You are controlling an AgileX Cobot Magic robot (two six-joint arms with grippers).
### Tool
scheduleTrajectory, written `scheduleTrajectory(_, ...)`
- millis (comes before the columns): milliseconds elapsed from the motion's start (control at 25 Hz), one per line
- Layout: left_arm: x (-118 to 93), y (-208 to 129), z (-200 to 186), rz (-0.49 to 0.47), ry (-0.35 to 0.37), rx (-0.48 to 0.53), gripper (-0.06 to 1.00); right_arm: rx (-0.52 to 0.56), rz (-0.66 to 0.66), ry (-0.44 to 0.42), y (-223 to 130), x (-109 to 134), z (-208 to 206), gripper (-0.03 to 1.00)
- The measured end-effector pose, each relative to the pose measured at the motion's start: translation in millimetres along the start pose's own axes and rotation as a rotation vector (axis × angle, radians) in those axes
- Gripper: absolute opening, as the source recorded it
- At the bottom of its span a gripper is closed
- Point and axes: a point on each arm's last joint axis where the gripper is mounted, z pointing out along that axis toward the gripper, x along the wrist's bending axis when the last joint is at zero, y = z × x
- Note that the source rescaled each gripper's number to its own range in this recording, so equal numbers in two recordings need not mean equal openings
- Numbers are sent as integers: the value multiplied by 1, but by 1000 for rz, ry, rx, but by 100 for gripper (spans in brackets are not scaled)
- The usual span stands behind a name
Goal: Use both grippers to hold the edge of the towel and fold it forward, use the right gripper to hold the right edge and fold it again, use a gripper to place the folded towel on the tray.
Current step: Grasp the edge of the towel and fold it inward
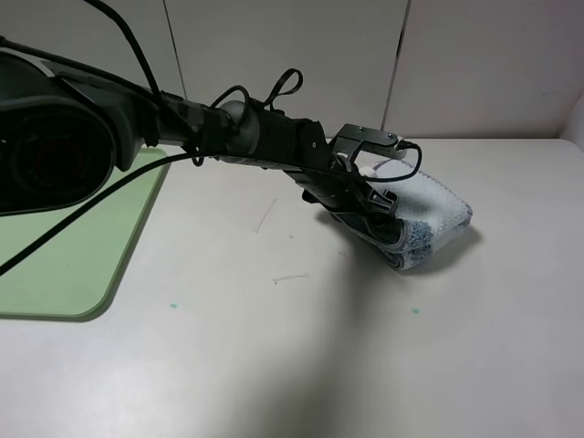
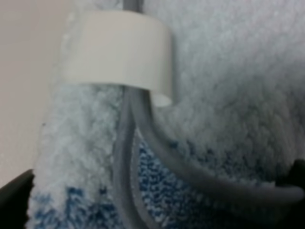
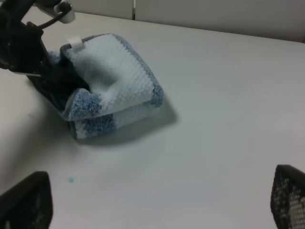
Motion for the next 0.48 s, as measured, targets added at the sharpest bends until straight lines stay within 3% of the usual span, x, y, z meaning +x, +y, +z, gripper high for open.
scheduleTrajectory(120,0,0,0,0,-1,0,89,0,0,0,0,0,0,100)
scheduleTrajectory(440,-3,1,0,1,-4,-8,18,0,0,0,0,0,0,100)
scheduleTrajectory(480,-3,1,0,1,-4,-8,15,0,0,0,0,0,0,100)
